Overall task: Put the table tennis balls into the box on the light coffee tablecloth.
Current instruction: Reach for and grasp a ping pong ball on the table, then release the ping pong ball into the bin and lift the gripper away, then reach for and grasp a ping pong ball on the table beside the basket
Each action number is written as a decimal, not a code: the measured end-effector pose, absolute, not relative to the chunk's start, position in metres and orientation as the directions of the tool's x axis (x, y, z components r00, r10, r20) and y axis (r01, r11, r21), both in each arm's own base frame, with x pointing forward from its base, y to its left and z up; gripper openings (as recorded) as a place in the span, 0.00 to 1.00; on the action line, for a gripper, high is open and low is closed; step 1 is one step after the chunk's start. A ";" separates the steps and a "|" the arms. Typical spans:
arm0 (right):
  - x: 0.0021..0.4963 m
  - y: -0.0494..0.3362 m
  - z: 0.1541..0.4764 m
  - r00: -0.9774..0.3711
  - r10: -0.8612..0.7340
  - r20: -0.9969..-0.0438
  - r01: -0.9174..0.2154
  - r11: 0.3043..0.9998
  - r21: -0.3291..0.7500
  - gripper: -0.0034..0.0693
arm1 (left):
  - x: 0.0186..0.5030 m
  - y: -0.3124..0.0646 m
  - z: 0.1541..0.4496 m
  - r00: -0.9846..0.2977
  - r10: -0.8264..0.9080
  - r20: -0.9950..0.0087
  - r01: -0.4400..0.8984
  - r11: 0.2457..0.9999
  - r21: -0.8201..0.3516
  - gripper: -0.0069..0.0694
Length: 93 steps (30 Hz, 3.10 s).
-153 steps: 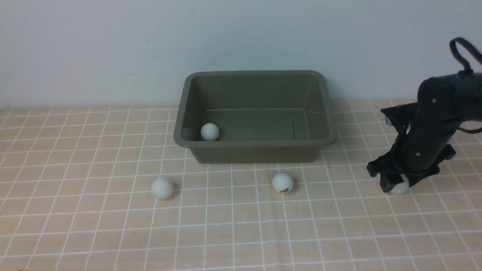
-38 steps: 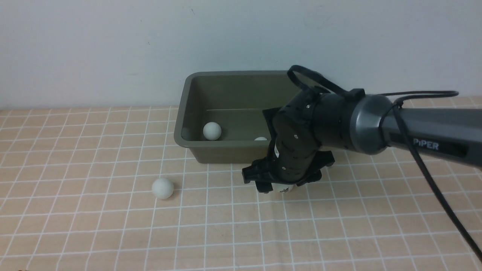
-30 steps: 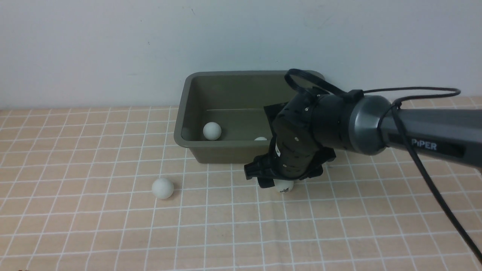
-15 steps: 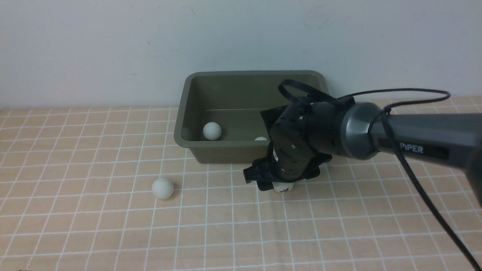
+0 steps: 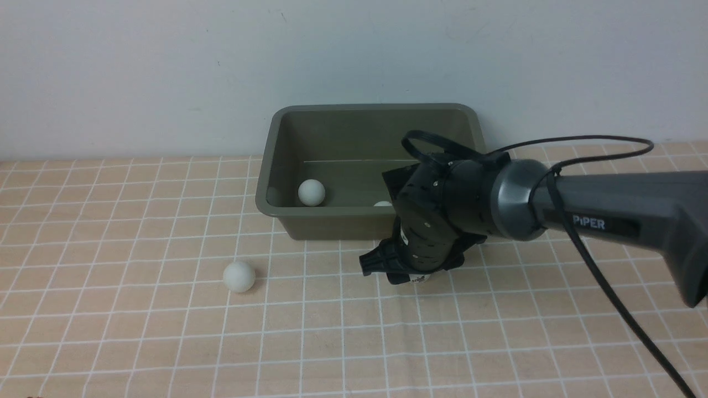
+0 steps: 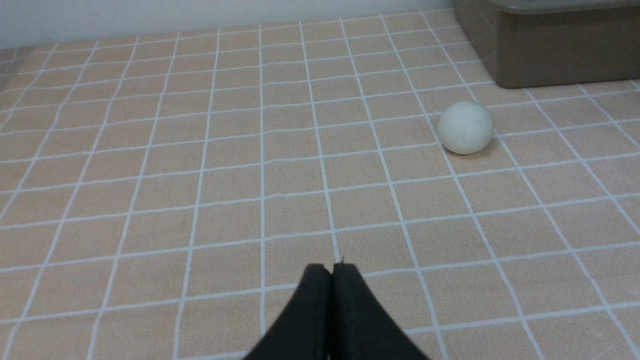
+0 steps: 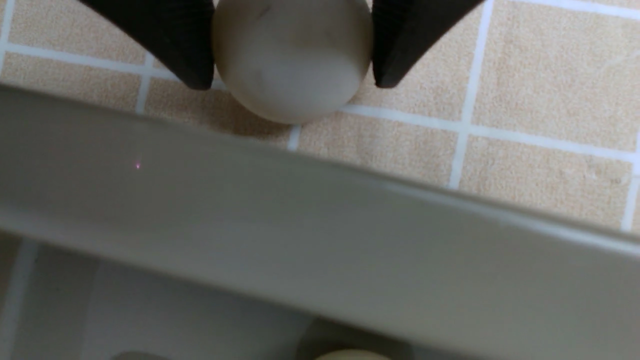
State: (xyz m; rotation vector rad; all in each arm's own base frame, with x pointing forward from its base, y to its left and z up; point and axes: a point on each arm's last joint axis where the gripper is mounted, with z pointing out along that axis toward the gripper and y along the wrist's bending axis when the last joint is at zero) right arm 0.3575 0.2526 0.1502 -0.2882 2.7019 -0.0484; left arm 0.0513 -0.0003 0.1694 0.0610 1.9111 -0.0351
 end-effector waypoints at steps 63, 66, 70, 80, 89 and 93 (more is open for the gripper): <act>0.408 0.196 0.215 -0.680 -0.259 -0.686 -0.328 0.944 -0.031 0.62 | 0.051 0.000 0.169 -0.334 0.025 -0.942 0.060 0.998 0.006 0.00; 0.407 0.196 0.214 -0.687 -0.262 -0.678 -0.327 0.945 -0.035 0.62 | 0.051 0.000 0.169 -0.334 0.025 -0.942 0.060 0.998 0.006 0.00; 0.403 0.193 0.224 -0.690 -0.262 -0.675 -0.320 0.947 -0.041 0.57 | 0.051 0.000 0.169 -0.334 0.025 -0.942 0.060 0.998 0.006 0.00; 0.347 0.154 0.377 -0.403 -0.261 -0.877 -0.286 0.946 -0.150 0.05 | 0.051 0.000 0.169 -0.334 0.025 -0.942 0.060 0.998 0.006 0.00; 0.279 0.108 0.437 -0.395 -0.227 -0.890 -0.170 0.970 -0.172 0.02 | 0.052 -0.004 0.170 -0.318 -0.104 -0.942 0.056 0.990 -0.129 0.00; 0.254 0.095 0.427 -0.408 -0.233 -0.883 -0.173 0.969 -0.176 0.02 | 0.052 -0.008 0.173 -0.308 -0.264 -0.914 0.052 0.955 -0.293 0.00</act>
